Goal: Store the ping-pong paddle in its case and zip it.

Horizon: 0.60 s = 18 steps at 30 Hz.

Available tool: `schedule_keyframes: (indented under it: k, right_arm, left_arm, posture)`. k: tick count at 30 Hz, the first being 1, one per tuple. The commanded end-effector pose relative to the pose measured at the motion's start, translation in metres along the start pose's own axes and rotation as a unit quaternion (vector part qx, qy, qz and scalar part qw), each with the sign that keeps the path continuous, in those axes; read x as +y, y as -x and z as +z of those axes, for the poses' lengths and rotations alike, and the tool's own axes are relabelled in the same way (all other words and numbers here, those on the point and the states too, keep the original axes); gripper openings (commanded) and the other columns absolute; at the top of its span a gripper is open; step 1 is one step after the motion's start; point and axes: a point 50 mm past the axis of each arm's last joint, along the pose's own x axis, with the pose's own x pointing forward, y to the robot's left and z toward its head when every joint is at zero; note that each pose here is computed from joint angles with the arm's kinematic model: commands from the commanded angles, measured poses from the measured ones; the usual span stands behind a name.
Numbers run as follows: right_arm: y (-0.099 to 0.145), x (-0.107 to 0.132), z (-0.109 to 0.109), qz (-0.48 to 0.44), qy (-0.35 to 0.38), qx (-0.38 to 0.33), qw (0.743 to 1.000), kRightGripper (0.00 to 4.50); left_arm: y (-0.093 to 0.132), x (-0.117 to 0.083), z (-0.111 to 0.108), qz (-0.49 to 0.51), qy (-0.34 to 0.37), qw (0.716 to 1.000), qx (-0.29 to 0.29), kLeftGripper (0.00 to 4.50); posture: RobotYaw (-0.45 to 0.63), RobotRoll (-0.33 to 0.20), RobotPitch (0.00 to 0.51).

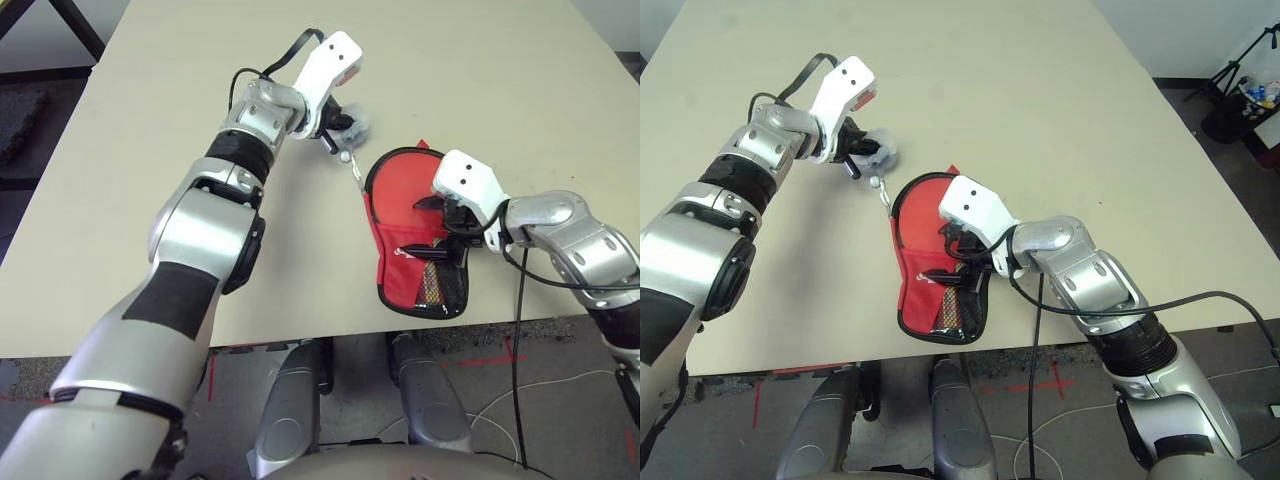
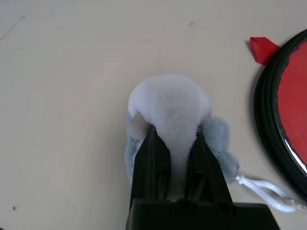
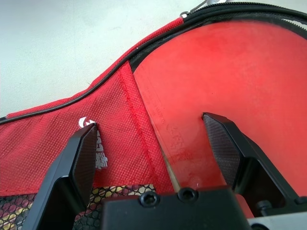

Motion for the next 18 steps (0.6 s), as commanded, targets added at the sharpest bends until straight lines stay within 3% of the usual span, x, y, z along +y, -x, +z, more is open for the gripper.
schedule_keyframes:
  k: [1,18]
  right_arm:
    - [-0.021,0.018,-0.033,0.06,-0.063,0.063,0.994,4.5]
    - [-0.029,0.031,-0.035,0.079,-0.071,0.066,0.992,4.5]
  left_arm:
    - [-0.003,0.0,0.012,0.03,-0.016,0.999,-0.015,0.18]
    - [-0.024,-0.025,0.029,0.065,-0.083,0.994,-0.013,0.18]
  posture:
    - [-0.08,0.0,0.26]
    - [-0.15,0.0,0.282]
